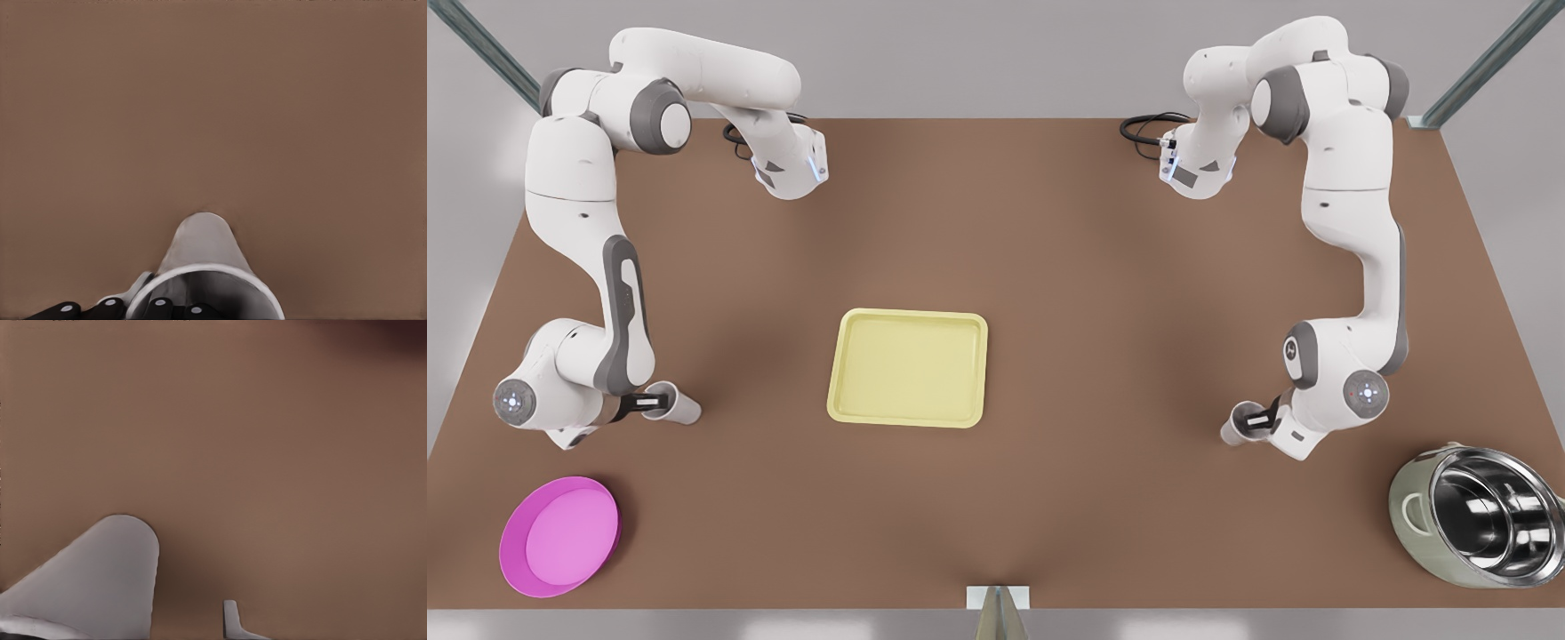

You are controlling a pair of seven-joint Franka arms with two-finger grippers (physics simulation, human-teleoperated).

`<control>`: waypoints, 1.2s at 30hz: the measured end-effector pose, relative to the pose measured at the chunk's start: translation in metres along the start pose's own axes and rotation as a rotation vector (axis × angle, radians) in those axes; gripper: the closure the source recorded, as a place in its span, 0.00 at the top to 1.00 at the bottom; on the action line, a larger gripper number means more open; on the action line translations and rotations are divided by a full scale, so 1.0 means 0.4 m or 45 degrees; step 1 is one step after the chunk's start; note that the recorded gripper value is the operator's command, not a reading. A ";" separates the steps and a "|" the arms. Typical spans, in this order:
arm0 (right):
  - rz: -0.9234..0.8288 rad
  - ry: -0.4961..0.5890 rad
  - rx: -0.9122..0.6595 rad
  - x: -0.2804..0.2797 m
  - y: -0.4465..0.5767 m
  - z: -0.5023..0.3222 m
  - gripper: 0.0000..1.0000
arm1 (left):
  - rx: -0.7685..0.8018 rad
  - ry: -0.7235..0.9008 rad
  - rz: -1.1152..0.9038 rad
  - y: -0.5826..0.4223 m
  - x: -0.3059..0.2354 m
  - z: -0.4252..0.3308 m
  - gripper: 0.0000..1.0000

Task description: Use both arms to respectively pick up the white IKEA cups from the middle-left and middle-right positions, then place the white IKEA cups onto the middle-middle tray, ensuring that the cups remain upright and do not tip over

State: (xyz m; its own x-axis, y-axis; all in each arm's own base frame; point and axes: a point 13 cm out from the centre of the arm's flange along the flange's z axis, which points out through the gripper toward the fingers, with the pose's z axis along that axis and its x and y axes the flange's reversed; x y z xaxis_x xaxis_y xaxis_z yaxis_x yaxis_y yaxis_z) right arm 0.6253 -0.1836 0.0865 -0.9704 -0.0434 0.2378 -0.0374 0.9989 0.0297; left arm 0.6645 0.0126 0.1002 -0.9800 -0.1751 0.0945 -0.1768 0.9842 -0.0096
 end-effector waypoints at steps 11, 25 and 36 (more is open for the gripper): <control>-0.330 -0.092 0.011 -0.077 0.358 -0.179 0.21 | 0.216 0.029 0.258 -0.781 0.249 -0.175 0.21; -0.533 -0.009 -0.096 0.114 1.121 -0.089 0.21 | 0.262 0.080 -0.063 -1.351 0.579 -0.019 0.21; -0.354 -0.109 -0.060 0.091 1.093 -0.009 1.00 | 0.280 0.090 -0.378 -1.376 0.574 0.032 0.84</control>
State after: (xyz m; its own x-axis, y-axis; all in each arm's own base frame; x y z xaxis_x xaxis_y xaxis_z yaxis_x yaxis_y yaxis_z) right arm 0.5745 0.2515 0.1116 -0.9410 -0.3116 0.1319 -0.2956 0.9468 0.1276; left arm 0.5356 -0.5698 0.1144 -0.8757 -0.4423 0.1935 -0.4753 0.8602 -0.1847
